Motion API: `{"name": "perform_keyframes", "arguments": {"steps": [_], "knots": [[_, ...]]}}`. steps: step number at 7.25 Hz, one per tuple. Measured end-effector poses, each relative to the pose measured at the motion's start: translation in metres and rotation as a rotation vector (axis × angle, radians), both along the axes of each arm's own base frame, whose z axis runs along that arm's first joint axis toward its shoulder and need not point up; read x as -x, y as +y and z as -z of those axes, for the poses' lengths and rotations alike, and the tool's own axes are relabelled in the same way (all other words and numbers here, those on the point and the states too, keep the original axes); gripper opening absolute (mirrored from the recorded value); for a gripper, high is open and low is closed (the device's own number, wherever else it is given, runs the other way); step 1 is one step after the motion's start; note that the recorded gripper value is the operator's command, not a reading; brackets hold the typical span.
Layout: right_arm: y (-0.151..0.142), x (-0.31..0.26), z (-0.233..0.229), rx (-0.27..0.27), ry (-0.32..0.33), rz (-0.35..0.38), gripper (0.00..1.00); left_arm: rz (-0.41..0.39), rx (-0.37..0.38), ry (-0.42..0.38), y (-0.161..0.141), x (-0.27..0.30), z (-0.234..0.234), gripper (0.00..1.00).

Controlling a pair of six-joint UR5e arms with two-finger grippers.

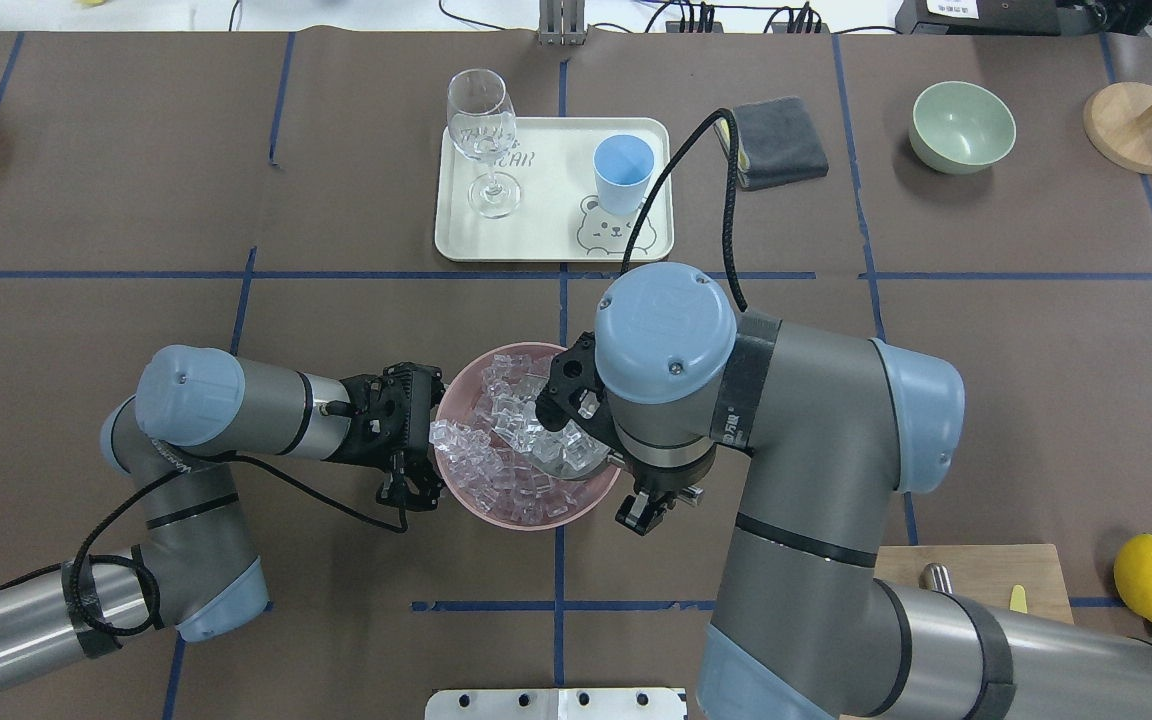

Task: Put ice in cup with scoop
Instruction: 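Dig the scoop into the ice cubes and lift it out with the right gripper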

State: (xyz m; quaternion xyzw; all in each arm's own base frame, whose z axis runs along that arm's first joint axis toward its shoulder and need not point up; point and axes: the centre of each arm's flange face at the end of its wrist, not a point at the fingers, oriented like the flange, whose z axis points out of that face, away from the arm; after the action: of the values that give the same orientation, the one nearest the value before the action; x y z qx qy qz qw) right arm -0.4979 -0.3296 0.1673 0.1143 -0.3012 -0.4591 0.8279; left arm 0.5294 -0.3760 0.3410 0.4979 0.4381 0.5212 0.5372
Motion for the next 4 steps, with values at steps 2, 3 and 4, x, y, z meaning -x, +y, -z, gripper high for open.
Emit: {"name": "perform_keyframes", "arguments": {"steps": [2,3,4], "knots": [[-0.0023,-0.0135,0.0066,0.001,-0.023,-0.027,0.0,0.0,0.0,0.002,-0.0002,-0.0004,0.0016,1.0],[-0.0032,-0.0162,0.008,0.001,-0.028,-0.032,0.0,0.0,0.0,0.003,-0.0002,-0.0005,0.002,1.0],[-0.0038,-0.0175,0.0079,0.001,-0.029,-0.034,0.0,0.0,-0.001,0.003,-0.0005,-0.0005,0.0023,1.0]]}}
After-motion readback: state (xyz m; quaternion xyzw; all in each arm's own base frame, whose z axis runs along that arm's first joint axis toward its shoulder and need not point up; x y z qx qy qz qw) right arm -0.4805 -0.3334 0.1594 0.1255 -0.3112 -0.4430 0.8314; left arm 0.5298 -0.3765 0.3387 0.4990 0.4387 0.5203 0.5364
